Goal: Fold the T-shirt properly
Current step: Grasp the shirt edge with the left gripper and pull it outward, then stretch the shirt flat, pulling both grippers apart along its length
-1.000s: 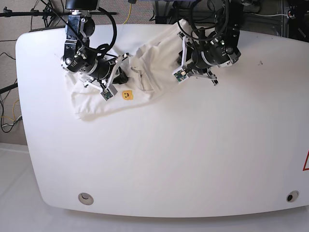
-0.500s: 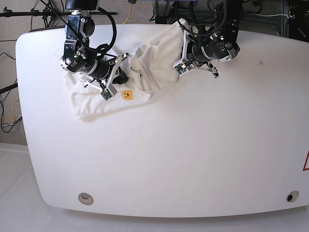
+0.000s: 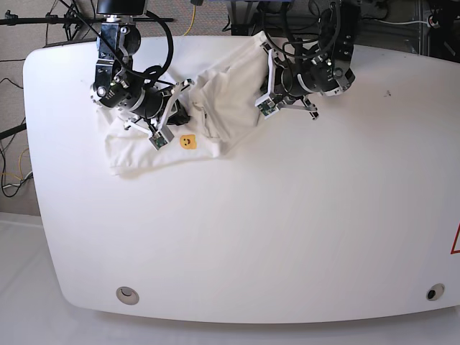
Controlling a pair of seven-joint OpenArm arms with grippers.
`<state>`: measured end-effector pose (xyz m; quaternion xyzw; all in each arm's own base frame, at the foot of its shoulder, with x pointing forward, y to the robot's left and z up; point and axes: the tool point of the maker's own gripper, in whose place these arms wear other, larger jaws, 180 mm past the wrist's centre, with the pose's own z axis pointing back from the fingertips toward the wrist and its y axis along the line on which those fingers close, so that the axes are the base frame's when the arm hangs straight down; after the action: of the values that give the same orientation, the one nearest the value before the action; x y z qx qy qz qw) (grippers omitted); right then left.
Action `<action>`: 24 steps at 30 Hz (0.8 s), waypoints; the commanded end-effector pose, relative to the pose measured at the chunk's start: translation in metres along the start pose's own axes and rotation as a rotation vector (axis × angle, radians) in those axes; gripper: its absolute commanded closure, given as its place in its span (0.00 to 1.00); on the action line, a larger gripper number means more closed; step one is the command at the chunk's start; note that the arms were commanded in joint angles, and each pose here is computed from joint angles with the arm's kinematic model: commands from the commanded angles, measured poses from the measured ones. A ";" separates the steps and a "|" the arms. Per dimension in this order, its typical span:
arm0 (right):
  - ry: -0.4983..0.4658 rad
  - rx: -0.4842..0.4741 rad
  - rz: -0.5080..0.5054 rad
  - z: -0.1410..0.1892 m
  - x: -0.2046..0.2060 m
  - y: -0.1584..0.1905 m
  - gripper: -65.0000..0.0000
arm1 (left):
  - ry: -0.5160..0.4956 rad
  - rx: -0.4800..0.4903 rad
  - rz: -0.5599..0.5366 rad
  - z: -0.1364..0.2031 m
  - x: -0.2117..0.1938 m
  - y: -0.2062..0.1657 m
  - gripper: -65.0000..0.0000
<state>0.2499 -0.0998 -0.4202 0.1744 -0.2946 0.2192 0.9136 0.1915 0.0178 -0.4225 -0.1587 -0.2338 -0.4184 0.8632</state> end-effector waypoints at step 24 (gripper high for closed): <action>-0.039 -0.163 -0.089 0.030 0.001 -0.060 0.97 | 0.052 0.061 -0.038 -0.010 -0.008 0.058 1.00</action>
<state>0.2605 -0.1570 -0.4156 0.1247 -0.3094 0.1538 0.9301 0.2341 0.0179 -0.4252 -0.1893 -0.2707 -0.4181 0.8462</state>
